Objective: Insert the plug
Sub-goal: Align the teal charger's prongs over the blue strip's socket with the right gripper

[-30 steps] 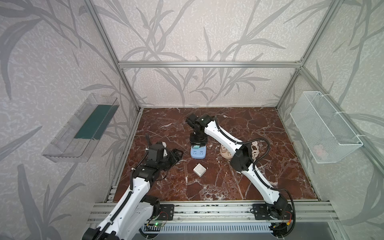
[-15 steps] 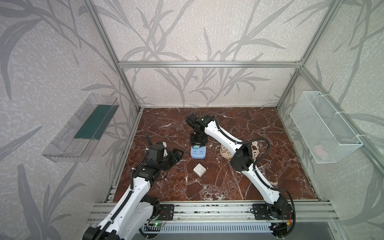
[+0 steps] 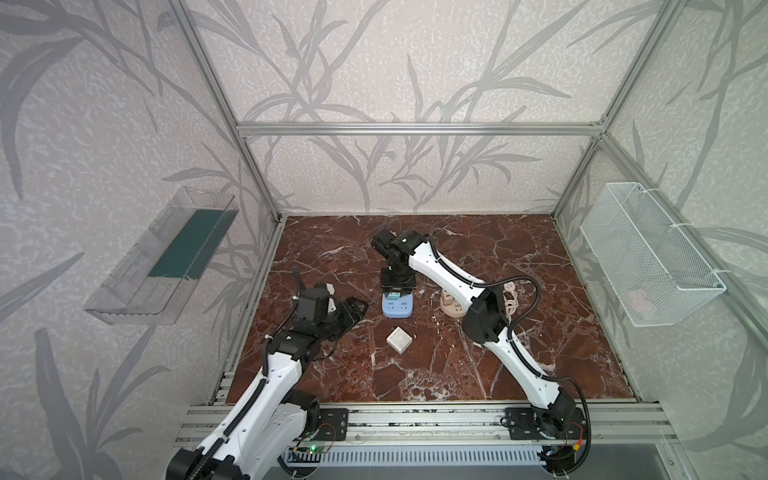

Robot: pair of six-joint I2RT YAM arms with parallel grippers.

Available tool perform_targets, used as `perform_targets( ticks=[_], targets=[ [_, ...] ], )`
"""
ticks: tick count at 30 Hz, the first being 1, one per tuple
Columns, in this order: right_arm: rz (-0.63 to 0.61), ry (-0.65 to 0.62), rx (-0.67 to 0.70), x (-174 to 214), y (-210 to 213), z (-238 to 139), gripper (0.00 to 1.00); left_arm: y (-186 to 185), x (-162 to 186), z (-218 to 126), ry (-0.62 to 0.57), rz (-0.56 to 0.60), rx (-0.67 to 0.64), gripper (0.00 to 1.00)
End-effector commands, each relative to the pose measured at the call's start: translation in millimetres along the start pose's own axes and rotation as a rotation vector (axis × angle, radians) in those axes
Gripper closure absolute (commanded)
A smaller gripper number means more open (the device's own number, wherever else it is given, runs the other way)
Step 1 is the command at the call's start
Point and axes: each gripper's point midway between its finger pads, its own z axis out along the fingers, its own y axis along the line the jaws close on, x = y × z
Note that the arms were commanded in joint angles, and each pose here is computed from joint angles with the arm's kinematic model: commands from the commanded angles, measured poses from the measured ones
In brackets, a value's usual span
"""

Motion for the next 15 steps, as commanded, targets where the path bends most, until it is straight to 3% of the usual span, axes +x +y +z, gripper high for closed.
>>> perform_targets(
  ticks=[1,15],
  targets=[
    [-0.008,0.003,0.018,7.7,-2.9,-12.4,1.0,3.3,1.0,2.6,0.001,0.002,0.002,0.21],
    [0.02,-0.005,-0.017,-7.5,1.3,3.3,1.0,7.1,4.3,9.5,0.018,-0.009,0.003,0.22]
  ],
)
